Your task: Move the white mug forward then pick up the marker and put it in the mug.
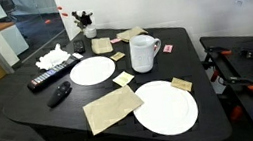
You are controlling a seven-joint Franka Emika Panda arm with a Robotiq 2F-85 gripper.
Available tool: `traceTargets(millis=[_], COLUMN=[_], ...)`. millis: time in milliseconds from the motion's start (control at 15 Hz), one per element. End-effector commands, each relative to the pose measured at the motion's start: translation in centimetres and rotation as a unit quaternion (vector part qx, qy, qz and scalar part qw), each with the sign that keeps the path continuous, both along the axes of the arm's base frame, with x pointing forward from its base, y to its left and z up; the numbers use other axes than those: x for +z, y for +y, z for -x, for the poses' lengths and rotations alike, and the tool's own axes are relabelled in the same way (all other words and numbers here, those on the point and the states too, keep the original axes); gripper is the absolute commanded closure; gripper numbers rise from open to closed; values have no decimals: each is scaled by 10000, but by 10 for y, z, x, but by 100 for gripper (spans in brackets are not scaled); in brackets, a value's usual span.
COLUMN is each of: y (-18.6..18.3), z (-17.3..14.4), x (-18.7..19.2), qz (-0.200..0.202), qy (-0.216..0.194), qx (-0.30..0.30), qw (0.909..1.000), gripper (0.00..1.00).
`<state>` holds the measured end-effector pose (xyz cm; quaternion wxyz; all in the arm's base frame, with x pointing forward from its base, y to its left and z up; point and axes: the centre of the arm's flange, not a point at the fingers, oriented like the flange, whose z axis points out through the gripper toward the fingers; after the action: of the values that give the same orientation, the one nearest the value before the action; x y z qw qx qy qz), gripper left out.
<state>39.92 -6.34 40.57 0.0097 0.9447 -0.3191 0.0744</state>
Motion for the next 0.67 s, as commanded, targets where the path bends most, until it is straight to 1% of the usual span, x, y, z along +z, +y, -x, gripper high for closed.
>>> traceTargets(millis=[0,133,267,467,600], y=[-17,-26,-33,-43,-47], z=[-11,-20,-29,-44,-52], x=[-14,-28,-43,-67,-82], qz=[-122,-185,-200,-174,-168], qy=[-22,-42,-140,-276,-223], qx=[-998,-1533,-2030,-2508,-2717], qw=[9949,9880,9789,9675,9620], gripper=[0,0,0,0,0])
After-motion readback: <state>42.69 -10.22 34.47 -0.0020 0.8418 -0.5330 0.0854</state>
